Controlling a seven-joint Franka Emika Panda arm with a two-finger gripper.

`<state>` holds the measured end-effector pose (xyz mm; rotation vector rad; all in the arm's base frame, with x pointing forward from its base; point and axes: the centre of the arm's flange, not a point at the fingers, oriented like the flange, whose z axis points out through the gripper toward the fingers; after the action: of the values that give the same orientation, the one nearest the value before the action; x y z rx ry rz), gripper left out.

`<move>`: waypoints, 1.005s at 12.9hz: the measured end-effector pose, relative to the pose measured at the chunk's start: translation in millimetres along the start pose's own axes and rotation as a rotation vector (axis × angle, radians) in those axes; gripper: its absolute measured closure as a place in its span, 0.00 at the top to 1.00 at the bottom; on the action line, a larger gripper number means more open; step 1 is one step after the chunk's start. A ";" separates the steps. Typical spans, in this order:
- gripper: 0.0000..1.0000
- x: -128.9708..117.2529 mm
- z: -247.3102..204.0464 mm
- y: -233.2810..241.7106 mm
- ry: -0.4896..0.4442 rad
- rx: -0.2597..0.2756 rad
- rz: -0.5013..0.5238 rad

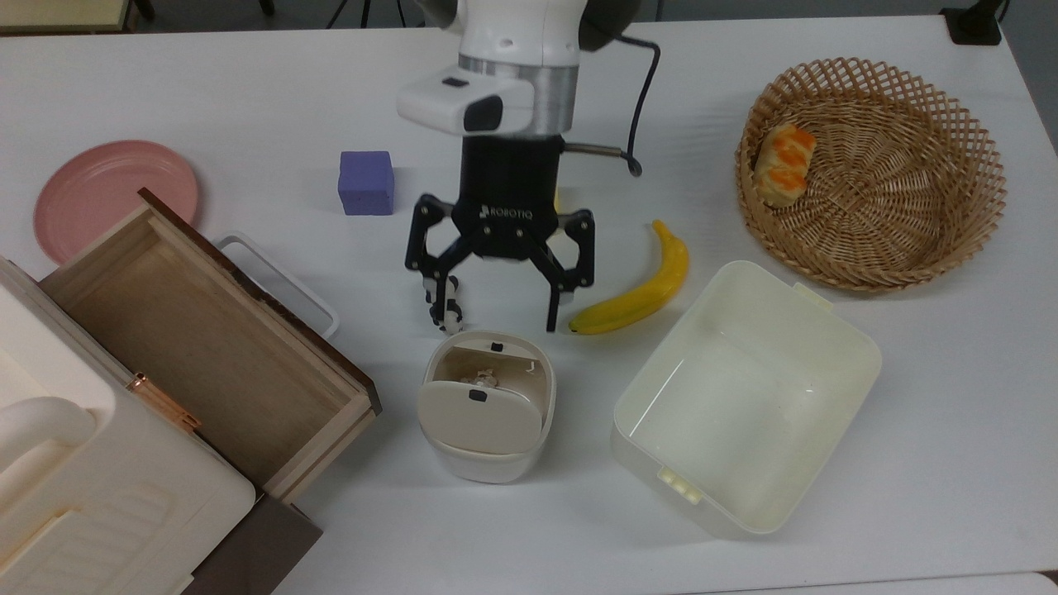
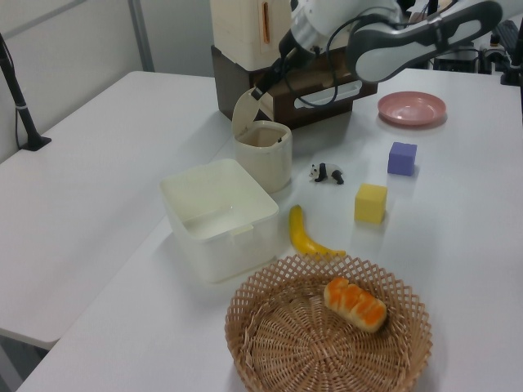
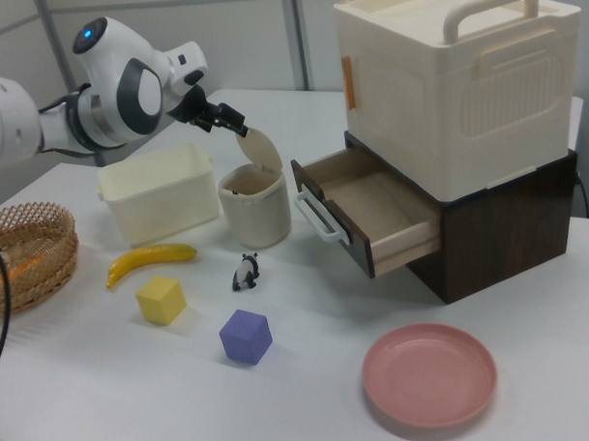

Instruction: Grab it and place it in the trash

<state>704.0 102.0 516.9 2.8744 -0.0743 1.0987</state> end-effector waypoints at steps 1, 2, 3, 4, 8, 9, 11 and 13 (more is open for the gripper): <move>1.00 -6.9 -12.1 6.1 -0.049 -0.021 0.030; 1.00 -12.3 -22.1 10.7 -0.102 -0.044 0.044; 1.00 -20.4 -41.5 16.1 -0.205 -0.073 0.076; 1.00 -25.6 -55.6 17.7 -0.275 -0.073 0.103; 1.00 -51.4 -106.8 18.5 -0.556 0.005 0.092; 1.00 -56.8 -113.7 19.1 -0.603 0.022 0.078; 1.00 -64.9 -117.5 19.7 -0.657 0.034 0.060; 1.00 -72.5 -111.0 20.4 -0.679 0.031 0.053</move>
<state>574.9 91.8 551.9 3.1395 -0.1636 0.0837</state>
